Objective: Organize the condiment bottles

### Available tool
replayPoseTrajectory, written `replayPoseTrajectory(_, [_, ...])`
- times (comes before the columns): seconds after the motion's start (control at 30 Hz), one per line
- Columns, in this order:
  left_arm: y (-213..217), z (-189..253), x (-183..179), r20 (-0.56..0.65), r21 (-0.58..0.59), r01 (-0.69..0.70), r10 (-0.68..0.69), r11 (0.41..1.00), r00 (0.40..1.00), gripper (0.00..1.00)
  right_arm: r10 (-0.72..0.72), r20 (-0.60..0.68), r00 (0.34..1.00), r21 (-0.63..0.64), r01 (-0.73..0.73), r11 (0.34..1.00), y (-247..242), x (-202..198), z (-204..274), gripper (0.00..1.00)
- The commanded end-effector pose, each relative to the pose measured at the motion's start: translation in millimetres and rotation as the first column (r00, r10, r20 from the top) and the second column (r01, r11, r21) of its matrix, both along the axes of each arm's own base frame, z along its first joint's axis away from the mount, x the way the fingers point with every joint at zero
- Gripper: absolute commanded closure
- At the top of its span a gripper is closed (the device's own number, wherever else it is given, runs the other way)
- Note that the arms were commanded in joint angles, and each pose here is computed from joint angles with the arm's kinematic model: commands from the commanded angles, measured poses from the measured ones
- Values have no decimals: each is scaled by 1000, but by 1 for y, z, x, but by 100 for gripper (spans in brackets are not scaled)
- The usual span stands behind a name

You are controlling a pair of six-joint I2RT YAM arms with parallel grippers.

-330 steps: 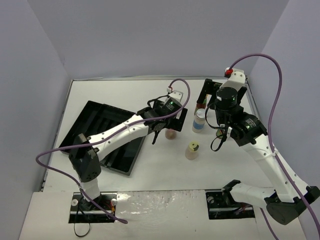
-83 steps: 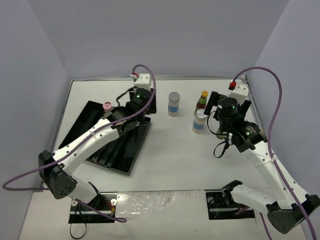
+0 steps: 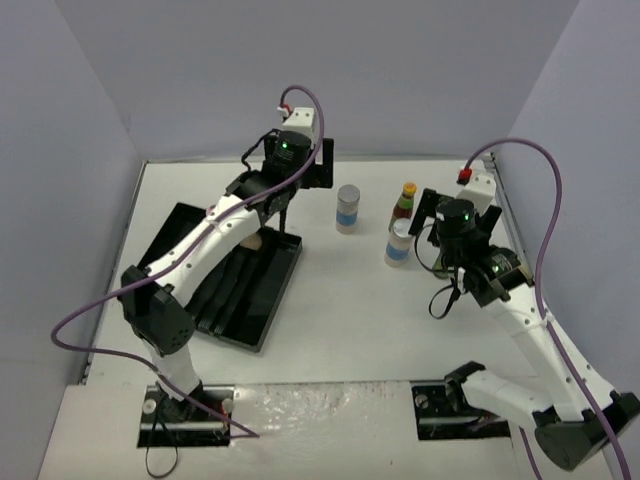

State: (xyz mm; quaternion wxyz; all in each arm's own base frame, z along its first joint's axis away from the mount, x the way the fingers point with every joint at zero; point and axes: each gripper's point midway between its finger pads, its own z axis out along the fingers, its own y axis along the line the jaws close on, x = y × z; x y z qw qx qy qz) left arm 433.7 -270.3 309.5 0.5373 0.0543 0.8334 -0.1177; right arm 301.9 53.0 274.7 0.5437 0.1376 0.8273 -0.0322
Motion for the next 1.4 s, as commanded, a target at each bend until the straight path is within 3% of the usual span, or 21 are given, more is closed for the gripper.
replayPoseTrajectory(0.0, [-39, -24, 25, -79, 91, 71, -64, 993, 995, 12, -30, 81, 996, 55, 26, 998, -6, -4, 31, 0])
replayPoseTrajectory(0.4, [-90, -44, 63, -93, 15, 118, -117, 993, 989, 12, -36, 66, 997, 46, 33, 998, -10, -10, 31, 0])
replayPoseTrajectory(0.87, [-122, -80, 58, -120, 23, 214, -210, 977, 970, 12, -32, 60, 998, 44, 30, 999, -10, -11, 28, 0])
replayPoseTrajectory(1.23, [-113, -117, 58, -180, 103, 191, -170, 976, 969, 12, -32, 61, 998, 42, 30, 999, -11, -13, 27, 0])
replayPoseTrajectory(1.37, [-109, -127, 59, -195, 128, 187, -160, 974, 968, 20, -32, 63, 997, 38, 30, 999, -12, -14, 28, 0])
